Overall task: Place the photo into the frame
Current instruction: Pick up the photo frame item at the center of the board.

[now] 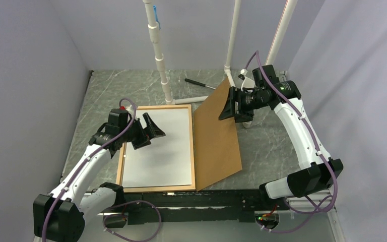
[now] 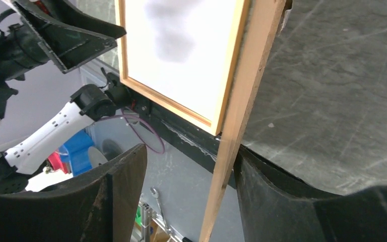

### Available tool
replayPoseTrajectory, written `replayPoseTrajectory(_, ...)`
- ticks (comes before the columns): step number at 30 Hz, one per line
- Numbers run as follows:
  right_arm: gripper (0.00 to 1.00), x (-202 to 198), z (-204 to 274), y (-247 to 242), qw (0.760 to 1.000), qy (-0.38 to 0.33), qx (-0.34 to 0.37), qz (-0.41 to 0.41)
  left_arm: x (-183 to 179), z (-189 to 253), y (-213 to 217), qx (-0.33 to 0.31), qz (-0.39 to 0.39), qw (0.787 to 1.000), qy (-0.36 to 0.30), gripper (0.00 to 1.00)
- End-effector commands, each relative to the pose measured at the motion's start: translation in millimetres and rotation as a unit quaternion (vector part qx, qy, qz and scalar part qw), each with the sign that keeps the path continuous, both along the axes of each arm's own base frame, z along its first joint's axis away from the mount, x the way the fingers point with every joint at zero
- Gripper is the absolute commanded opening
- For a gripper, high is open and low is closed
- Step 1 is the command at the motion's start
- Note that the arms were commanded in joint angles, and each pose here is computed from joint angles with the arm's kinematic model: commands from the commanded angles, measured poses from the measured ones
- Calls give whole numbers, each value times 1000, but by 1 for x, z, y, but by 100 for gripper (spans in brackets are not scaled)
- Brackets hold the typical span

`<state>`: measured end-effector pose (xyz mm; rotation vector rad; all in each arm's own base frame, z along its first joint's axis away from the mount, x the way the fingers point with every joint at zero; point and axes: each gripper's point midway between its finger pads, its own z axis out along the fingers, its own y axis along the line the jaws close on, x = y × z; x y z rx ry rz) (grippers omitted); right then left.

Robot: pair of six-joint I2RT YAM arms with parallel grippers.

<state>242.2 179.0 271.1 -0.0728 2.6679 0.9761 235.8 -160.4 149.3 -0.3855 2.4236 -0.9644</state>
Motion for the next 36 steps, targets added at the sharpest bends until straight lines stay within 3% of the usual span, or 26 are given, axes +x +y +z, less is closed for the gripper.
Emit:
replayPoseTrajectory(1, 66, 2, 28, 25, 998, -45, 50, 21, 8, 34, -10, -30, -12, 998, -52, 99)
replayPoseTrajectory(9, 67, -9, 39, 64, 994, -50, 77, 61, 6, 70, -37, -53, -45, 993, -95, 99)
replayPoseTrajectory(15, 84, -15, 59, 81, 987, -73, 113, 84, 0, 100, -56, -75, -70, 987, -125, 99)
replayPoseTrajectory(23, 92, -30, 65, 103, 978, -72, 155, 120, -14, 152, -66, -119, -91, 968, -202, 99)
replayPoseTrajectory(36, 99, -51, 68, 130, 962, -65, 206, 166, -19, 159, -77, -126, -114, 964, -207, 100)
